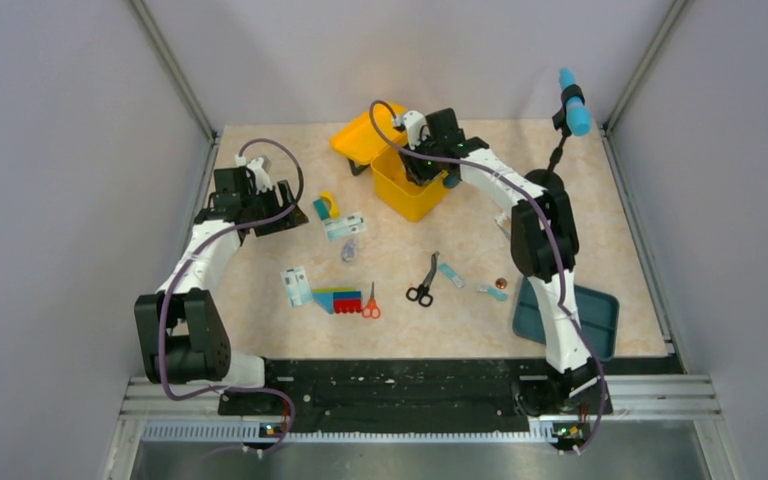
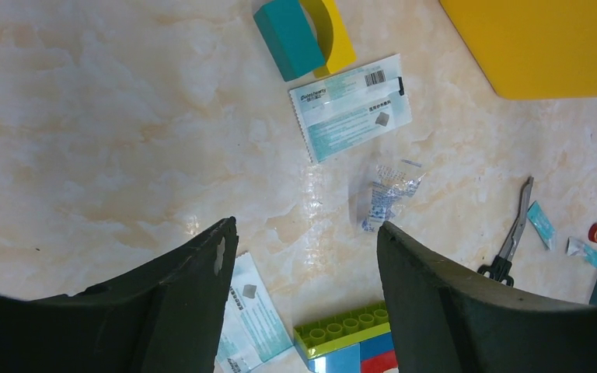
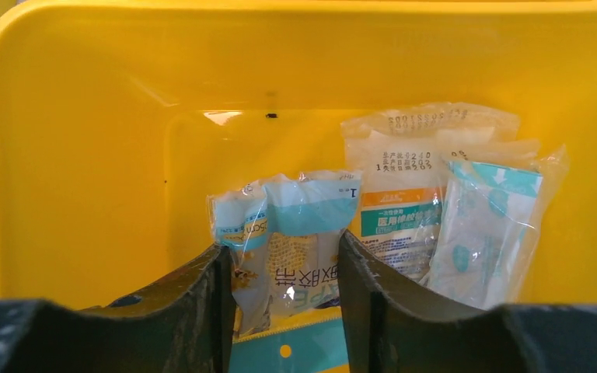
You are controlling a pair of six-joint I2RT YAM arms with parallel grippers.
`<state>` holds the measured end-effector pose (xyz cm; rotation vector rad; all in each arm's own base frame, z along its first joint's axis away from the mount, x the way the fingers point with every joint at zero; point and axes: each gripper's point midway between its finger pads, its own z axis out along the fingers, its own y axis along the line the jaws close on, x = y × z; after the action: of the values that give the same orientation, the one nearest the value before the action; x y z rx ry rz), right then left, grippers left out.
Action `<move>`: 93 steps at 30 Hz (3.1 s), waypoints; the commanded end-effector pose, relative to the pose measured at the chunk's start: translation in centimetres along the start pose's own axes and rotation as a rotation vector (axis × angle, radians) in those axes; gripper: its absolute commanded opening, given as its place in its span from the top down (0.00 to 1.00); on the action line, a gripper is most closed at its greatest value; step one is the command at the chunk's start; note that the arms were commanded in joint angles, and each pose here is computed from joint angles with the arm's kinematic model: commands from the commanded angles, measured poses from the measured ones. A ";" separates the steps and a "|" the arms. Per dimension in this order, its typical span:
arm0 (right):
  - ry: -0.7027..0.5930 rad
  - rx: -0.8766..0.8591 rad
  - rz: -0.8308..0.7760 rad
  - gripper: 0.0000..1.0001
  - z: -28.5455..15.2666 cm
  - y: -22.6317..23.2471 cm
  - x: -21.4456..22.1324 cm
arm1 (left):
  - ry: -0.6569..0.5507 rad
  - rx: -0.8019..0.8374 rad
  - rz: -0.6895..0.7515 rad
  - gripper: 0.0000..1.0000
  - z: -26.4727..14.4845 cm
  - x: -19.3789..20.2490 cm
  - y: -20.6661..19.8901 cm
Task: Organize the medicine kit
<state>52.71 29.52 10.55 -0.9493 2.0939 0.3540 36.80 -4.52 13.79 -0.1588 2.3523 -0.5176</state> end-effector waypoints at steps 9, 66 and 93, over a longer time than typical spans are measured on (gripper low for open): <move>-0.101 0.043 -0.045 0.42 0.1 -0.3 -4.0 | -0.055 0.018 0.012 0.29 -0.2 -1.4 -0.2; 0.339 0.048 0.071 1.00 -17.8 -6.8 15.9 | -0.017 0.025 0.017 0.29 0.4 -1.3 0.0; -0.088 -0.115 -0.115 1.00 -5.2 2.0 -6.9 | -0.044 0.020 0.039 0.28 -0.5 -0.7 -0.1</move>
<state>51.11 29.99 17.99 -1.0981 1.9625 0.4600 36.63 -4.58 13.08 -0.1528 2.3662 -0.5372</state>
